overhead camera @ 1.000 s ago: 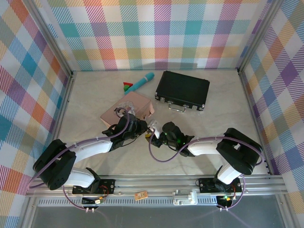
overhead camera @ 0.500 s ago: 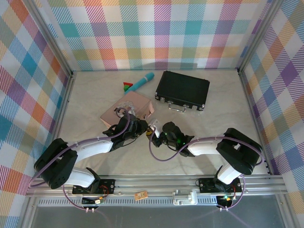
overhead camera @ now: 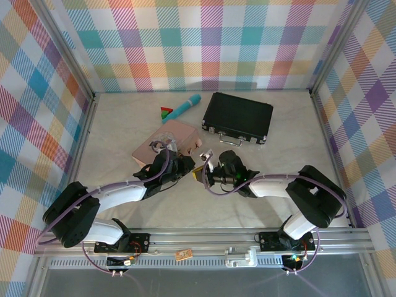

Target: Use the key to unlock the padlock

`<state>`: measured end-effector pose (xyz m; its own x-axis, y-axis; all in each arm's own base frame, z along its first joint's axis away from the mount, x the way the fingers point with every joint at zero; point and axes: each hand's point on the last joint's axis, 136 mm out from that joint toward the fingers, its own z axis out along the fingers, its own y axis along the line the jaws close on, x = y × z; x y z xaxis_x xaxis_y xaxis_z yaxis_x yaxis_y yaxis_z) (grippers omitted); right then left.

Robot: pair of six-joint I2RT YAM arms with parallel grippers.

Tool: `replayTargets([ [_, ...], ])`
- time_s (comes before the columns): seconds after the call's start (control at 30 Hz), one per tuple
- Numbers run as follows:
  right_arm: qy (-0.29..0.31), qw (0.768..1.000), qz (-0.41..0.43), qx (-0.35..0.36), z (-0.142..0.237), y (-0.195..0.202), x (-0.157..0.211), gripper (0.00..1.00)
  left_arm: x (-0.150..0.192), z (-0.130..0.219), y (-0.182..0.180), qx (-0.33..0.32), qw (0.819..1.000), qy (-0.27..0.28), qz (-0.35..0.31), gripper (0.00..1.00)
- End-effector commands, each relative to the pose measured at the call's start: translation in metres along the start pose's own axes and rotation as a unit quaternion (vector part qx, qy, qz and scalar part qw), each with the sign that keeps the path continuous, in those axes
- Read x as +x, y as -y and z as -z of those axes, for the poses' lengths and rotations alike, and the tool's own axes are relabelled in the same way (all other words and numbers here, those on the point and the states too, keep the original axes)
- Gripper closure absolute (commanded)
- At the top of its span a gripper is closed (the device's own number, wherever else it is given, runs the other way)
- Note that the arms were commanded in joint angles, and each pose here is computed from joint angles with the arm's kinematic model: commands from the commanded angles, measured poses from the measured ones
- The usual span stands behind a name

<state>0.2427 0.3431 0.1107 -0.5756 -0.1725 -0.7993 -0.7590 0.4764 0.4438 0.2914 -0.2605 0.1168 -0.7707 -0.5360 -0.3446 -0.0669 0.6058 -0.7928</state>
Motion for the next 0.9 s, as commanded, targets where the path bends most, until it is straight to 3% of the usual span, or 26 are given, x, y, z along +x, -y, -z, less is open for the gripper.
replayTargets([
  [0.0, 0.072, 0.995, -0.051, -0.054, 0.012, -0.009, -0.063, 1.0, 0.017, 0.005, -0.017, -0.018, 0.997, -0.029, -0.066, 1.0],
  [0.37, 0.067, 0.973, -0.197, -0.1, 0.013, 0.018, -0.062, 1.0, 0.008, 0.014, -0.028, -0.017, 0.99, 0.013, -0.142, 1.0],
  [0.87, 0.099, 0.939, -0.302, -0.134, 0.009, 0.035, -0.068, 1.0, -0.001, 0.015, -0.027, -0.009, 0.987, 0.044, -0.156, 1.0],
])
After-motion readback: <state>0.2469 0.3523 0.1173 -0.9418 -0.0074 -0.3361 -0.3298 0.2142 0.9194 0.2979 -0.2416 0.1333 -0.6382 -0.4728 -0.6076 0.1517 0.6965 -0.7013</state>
